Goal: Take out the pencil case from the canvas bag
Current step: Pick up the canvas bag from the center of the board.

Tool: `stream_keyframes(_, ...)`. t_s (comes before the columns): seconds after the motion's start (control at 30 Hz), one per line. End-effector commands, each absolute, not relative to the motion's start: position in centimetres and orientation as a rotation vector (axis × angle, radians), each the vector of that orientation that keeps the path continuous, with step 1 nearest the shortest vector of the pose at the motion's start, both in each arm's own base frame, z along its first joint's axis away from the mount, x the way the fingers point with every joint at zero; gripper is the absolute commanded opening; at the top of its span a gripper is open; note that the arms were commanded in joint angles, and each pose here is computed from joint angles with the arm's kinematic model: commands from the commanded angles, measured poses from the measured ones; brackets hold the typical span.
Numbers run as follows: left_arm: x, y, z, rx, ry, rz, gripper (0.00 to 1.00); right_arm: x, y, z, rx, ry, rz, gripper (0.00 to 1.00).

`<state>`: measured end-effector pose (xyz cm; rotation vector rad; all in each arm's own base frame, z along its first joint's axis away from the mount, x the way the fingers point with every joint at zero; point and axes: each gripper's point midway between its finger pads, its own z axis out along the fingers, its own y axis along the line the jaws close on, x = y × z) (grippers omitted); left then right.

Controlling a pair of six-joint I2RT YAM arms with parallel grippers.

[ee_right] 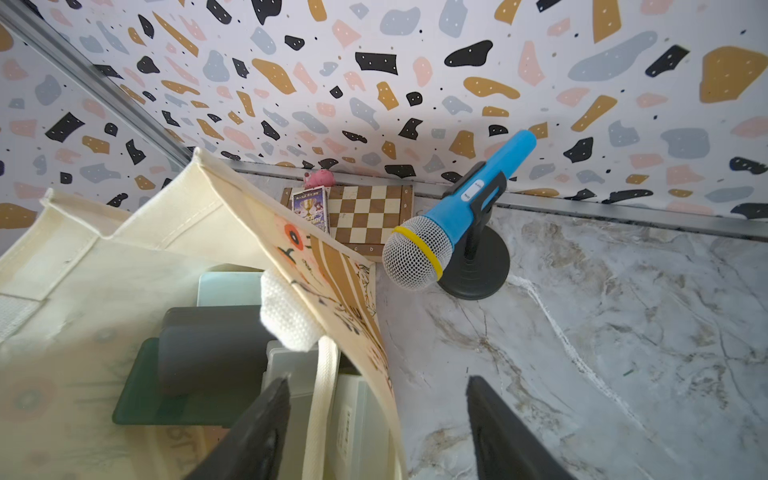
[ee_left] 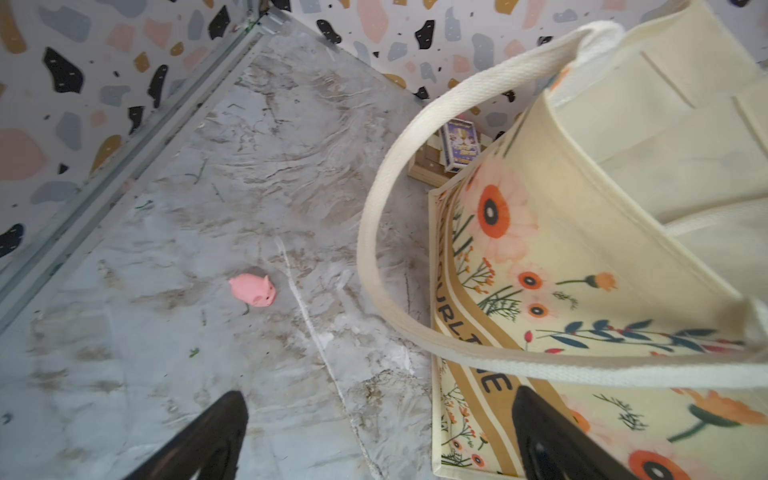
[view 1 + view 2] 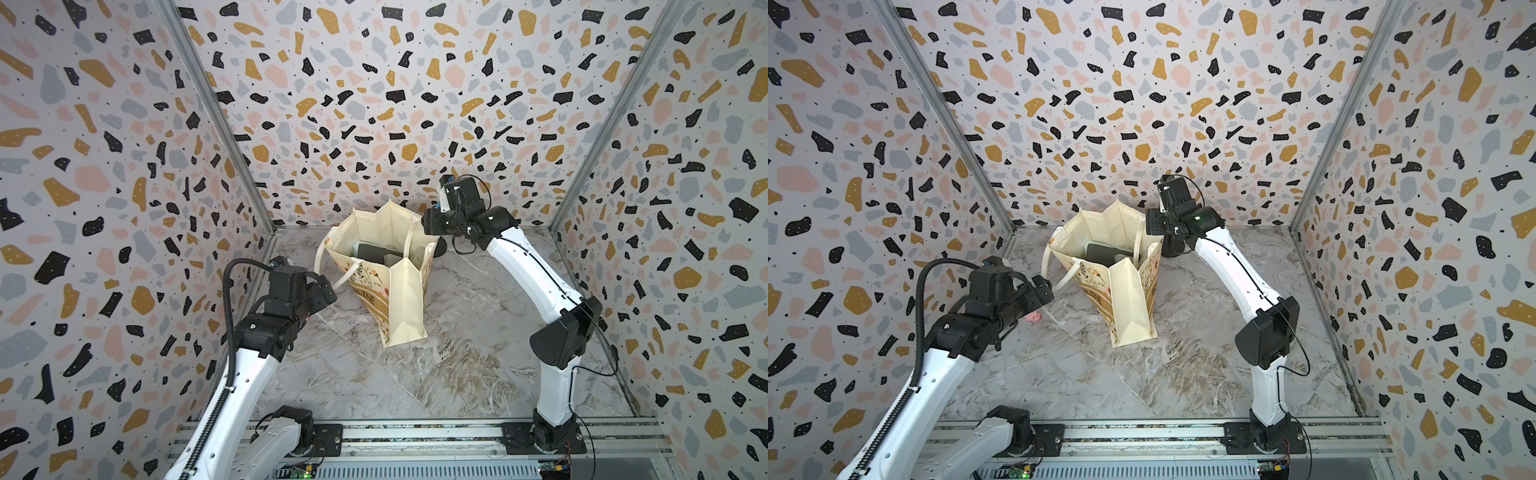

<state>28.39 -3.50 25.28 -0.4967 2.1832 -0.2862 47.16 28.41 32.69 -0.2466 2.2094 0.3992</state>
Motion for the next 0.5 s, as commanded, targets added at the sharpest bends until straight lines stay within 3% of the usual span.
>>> stream_keyframes(0.0, 28.8, -5.0, 27.1, -0.396, 2.115, -0.385, 0.99, 46.7, 27.6, 32.4, -0.295, 2.256, 0.350, 0.64)
stream_keyframes(0.3, 28.2, -3.7, 27.3, -0.388, 2.164, -0.269, 0.99, 47.4, 27.7, 30.8, -0.344, 2.304, 0.344, 0.52)
stream_keyframes(0.47, 28.8, -3.9, 29.0, -0.410, 2.165, -0.282, 0.99, 47.4, 27.5, 30.8, -0.334, 2.306, 0.342, 0.31)
